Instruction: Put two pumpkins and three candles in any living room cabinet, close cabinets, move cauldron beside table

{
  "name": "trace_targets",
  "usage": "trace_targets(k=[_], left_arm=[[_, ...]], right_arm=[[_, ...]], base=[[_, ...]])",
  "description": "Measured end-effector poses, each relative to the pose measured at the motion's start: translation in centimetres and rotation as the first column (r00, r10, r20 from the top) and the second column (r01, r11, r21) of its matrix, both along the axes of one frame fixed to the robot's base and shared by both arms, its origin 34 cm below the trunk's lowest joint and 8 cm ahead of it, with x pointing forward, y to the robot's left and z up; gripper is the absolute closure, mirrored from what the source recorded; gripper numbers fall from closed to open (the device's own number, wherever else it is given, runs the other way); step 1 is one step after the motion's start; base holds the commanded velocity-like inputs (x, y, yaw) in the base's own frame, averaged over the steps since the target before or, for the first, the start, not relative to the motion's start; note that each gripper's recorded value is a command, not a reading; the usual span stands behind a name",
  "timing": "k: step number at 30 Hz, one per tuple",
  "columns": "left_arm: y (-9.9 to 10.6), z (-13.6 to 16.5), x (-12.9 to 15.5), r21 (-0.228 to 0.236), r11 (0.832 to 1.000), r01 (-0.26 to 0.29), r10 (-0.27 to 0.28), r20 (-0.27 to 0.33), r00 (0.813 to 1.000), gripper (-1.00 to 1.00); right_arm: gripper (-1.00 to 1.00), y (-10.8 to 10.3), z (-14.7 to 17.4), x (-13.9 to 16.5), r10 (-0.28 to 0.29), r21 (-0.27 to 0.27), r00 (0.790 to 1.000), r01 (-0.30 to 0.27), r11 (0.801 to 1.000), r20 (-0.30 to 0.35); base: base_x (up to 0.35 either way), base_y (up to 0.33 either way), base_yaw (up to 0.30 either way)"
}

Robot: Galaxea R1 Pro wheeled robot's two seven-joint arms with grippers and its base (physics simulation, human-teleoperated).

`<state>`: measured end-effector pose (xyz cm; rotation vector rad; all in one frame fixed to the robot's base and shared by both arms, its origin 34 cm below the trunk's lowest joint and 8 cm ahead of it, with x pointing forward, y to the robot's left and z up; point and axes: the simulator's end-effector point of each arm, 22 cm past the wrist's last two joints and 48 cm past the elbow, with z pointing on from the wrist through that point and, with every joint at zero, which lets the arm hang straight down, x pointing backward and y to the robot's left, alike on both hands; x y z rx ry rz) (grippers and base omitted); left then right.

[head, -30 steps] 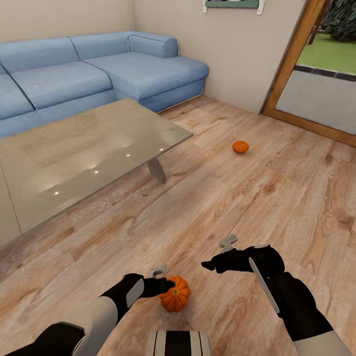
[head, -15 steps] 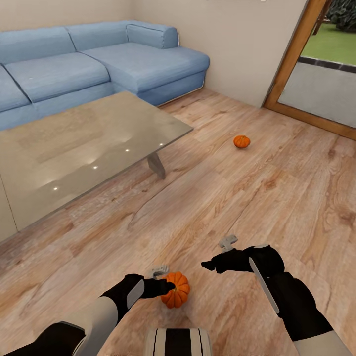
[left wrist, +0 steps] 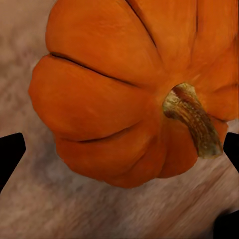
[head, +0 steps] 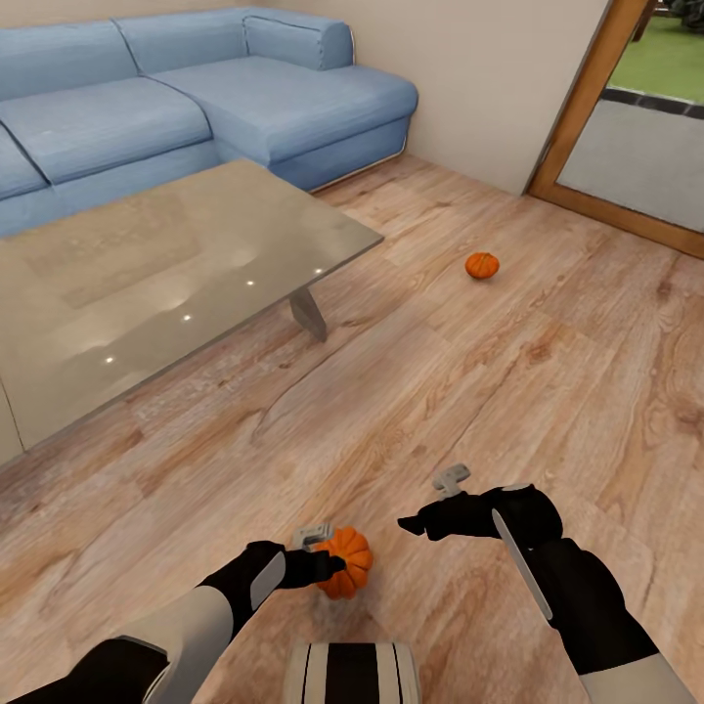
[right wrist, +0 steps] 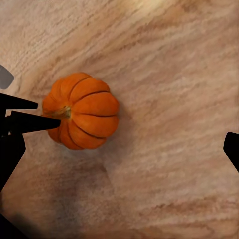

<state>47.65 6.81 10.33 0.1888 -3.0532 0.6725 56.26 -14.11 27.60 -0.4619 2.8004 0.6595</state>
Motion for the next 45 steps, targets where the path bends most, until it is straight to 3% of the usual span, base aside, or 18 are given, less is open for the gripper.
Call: trace_targets(k=[28, 40, 45], left_arm=[[0.0, 0.0, 0.2, -0.002, 1.0, -0.002, 0.002, 0.005, 1.0, -1.0], [-0.1, -1.9, -1.8, -0.004, 1.0, -0.004, 0.004, -0.044, 0.999, -1.0], [-0.8, -2.2, -2.2, -0.037, 0.999, -0.034, 0.032, -0.065, 0.997, -1.0]], right_arm=[[-1.0, 0.0, 0.0, 0.0, 0.0, 0.0, 1.0, 0.0, 1.0, -0.002], [-1.0, 0.0, -2.5, -1.2, 0.001, -0.003, 0.999, -0.001, 1.0, -0.05], [-1.0, -0.1, -3.3, -1.6, 0.0, -0.003, 0.998, 0.0, 1.0, -0.066]], base=[[0.038, 0.0, 0.0], [0.0, 0.0, 0.0], [0.0, 0.0, 0.0]])
